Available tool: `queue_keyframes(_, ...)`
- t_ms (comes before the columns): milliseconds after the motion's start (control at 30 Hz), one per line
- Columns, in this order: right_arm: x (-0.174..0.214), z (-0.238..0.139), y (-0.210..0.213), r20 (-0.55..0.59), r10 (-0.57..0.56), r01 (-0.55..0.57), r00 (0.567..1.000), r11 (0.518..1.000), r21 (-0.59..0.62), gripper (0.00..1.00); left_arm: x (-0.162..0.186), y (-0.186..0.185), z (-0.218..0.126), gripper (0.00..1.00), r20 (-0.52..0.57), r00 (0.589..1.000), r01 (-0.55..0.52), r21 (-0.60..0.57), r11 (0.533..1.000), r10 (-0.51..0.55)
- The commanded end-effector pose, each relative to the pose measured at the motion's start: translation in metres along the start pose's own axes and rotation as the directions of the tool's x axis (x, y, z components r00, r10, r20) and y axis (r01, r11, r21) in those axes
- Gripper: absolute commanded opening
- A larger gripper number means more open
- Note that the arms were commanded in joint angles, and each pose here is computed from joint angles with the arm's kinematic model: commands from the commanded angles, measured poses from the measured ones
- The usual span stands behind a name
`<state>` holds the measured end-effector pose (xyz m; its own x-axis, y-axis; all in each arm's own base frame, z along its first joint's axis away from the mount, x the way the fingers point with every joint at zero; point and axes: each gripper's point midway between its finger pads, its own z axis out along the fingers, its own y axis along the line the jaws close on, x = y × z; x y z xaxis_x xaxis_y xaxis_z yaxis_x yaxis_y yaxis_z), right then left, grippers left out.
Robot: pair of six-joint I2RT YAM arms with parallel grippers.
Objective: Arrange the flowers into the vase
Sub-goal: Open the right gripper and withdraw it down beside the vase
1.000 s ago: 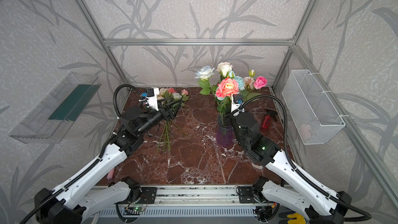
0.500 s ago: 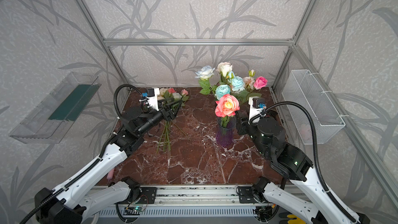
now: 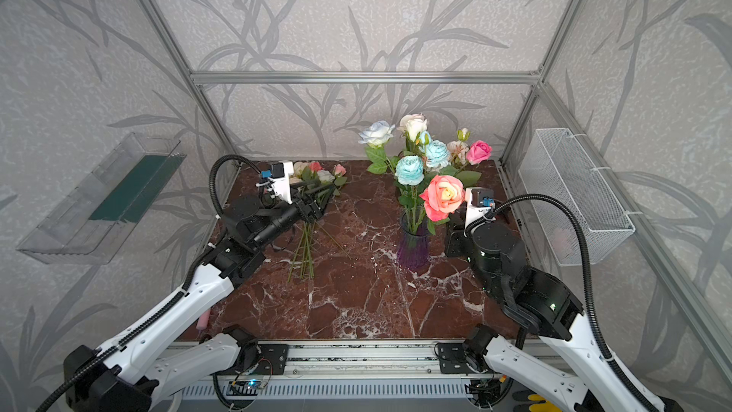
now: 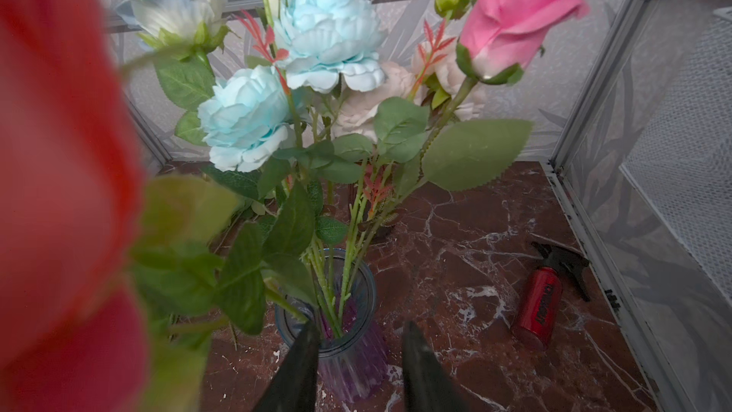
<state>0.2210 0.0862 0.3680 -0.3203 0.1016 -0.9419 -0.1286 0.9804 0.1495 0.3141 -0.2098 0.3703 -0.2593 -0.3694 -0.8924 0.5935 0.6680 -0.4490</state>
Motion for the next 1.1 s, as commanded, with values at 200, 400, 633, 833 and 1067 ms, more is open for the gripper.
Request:
queue_keyframes(200, 0.026, -0.002, -0.029, -0.100, 0.117, -0.107, 0.988, 0.989, 0.101, 0.31, -0.006, -0.002, 0.002, 0.72, 0.021, 1.000, 0.008, 0.013, 1.000, -0.009)
queue_keyframes(400, 0.046, 0.020, -0.024, -0.222, 0.276, -0.279, 0.935, 0.960, 0.019, 0.31, -0.007, -0.002, 0.000, 0.72, 0.025, 1.000, 0.006, 0.011, 1.000, -0.006)
queue_keyframes(633, 0.069, 0.052, -0.005, -0.350, 0.373, -0.428, 0.859, 0.899, -0.094, 0.35, -0.008, -0.003, 0.000, 0.72, 0.026, 1.000, 0.007, 0.014, 1.000, -0.007)
queue_keyframes(833, 0.087, 0.079, 0.001, -0.439, 0.374, -0.450, 0.817, 0.890, -0.078, 0.41, -0.008, -0.003, -0.001, 0.72, 0.028, 1.000, 0.005, 0.014, 1.000, -0.005)
queue_keyframes(1067, 0.103, 0.098, -0.007, -0.483, 0.354, -0.415, 0.801, 0.910, -0.021, 0.40, -0.009, -0.005, -0.002, 0.72, 0.031, 0.999, 0.008, 0.019, 1.000, -0.008)
